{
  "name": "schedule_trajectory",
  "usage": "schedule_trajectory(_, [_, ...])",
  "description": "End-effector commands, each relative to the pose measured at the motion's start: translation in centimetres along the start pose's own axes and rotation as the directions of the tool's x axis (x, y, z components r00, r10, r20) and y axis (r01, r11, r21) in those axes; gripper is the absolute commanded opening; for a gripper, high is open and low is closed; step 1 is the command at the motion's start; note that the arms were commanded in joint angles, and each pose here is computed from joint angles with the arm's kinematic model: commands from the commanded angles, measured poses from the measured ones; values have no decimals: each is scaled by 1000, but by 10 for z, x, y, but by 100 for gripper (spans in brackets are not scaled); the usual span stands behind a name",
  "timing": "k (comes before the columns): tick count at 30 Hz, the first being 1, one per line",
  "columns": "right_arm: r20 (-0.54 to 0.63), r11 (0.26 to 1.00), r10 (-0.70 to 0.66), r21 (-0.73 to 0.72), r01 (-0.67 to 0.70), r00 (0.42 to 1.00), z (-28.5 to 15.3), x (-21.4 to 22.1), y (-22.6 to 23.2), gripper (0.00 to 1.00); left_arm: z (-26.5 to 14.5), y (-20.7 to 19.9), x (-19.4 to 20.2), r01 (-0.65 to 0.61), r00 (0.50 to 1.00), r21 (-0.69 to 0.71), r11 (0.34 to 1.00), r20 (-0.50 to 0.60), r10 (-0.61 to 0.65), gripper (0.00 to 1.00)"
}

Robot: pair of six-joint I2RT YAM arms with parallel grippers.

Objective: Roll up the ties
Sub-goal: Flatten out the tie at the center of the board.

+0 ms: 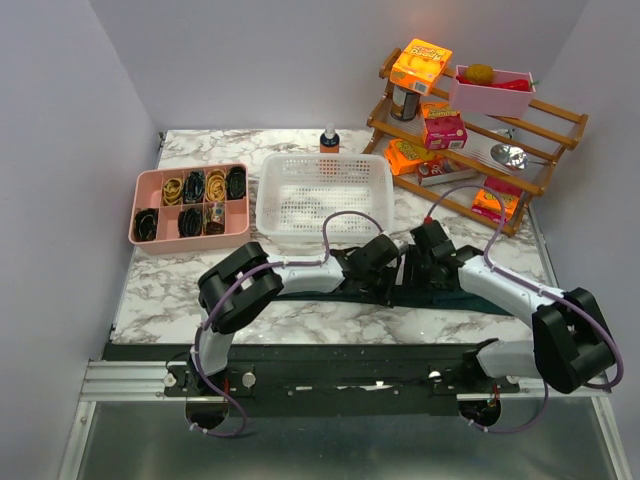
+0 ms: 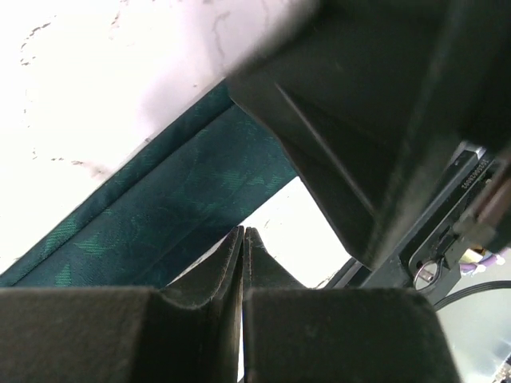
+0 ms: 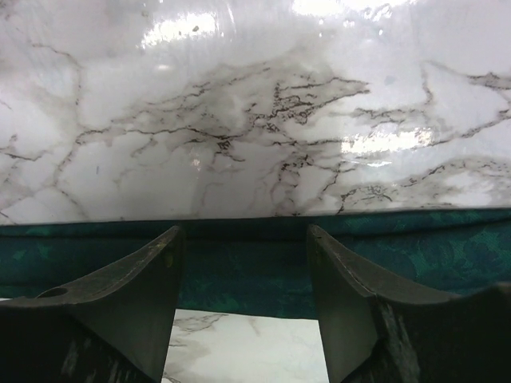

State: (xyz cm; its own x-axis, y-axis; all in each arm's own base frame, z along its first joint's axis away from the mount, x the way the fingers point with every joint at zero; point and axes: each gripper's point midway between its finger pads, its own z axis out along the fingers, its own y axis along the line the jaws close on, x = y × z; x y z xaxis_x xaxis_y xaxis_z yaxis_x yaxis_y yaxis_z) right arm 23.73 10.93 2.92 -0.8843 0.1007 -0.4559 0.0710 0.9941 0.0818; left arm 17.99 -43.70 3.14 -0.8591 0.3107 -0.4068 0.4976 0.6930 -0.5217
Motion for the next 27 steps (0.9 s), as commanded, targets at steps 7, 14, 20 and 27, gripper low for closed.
schedule_trajectory(7, [-22,993,-35,-118,32,999,-11,24,21,68,17,35,22,81,994,-107,991,-58,-88,12])
schedule_trajectory(14, [26,994,-32,-103,34,999,-20,8,22,68,-5,22,5,48,999,-75,996,19,-46,26])
schedule_trajectory(20, [59,990,-37,-132,45,998,-31,-5,30,68,-61,15,-11,1,992,-86,996,129,10,66])
schedule_trajectory(27, [67,984,-110,-136,118,992,-30,-9,48,59,-127,58,-10,101,969,-154,983,241,-62,75])
